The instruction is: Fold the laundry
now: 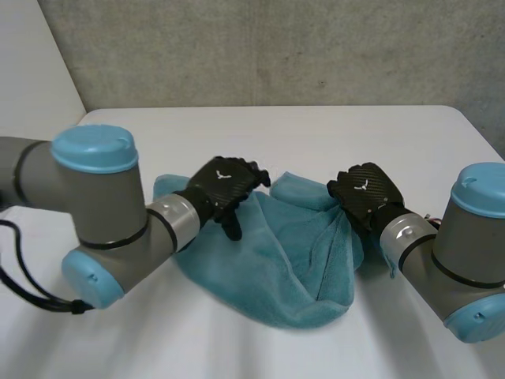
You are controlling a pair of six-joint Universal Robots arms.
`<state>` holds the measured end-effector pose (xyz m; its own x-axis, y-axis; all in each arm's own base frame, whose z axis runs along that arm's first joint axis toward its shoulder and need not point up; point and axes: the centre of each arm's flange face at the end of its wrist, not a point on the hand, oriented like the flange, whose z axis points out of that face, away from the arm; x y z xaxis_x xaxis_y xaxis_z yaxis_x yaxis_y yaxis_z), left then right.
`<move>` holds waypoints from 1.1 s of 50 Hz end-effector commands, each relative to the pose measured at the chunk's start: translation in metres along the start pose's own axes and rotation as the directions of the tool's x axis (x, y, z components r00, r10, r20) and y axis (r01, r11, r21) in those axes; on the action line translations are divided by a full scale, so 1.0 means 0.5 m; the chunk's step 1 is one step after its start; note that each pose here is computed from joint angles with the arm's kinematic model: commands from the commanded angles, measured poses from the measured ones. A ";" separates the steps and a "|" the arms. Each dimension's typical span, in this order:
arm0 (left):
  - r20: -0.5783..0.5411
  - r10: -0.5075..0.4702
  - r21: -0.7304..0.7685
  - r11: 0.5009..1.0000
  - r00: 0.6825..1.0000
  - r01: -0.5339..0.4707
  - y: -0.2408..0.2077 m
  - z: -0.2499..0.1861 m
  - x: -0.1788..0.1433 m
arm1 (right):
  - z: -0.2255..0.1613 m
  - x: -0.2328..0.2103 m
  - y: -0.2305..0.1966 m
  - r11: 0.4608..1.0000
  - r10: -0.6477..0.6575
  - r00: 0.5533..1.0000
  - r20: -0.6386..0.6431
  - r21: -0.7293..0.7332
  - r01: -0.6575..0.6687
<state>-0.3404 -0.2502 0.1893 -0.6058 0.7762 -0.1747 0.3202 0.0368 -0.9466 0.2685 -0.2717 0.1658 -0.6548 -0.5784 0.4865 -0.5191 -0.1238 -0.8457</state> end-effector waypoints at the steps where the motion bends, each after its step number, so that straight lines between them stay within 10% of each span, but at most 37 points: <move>1: -0.089 0.084 0.006 0.996 0.992 -0.084 0.029 0.059 0.009 | -0.001 -0.006 0.001 1.000 -0.002 1.000 0.004 -0.005 0.002; 55: -0.305 0.248 -0.137 0.944 0.919 -0.301 0.078 0.098 0.071 | -0.003 -0.010 0.004 1.000 -0.013 1.000 0.008 -0.010 0.013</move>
<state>-0.3855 -0.2516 0.1332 -0.2529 0.9162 -0.3108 0.5796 -0.1138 -0.8070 0.2699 -0.2680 0.1622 -0.6431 -0.5837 0.4956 -0.5329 -0.1235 -0.8371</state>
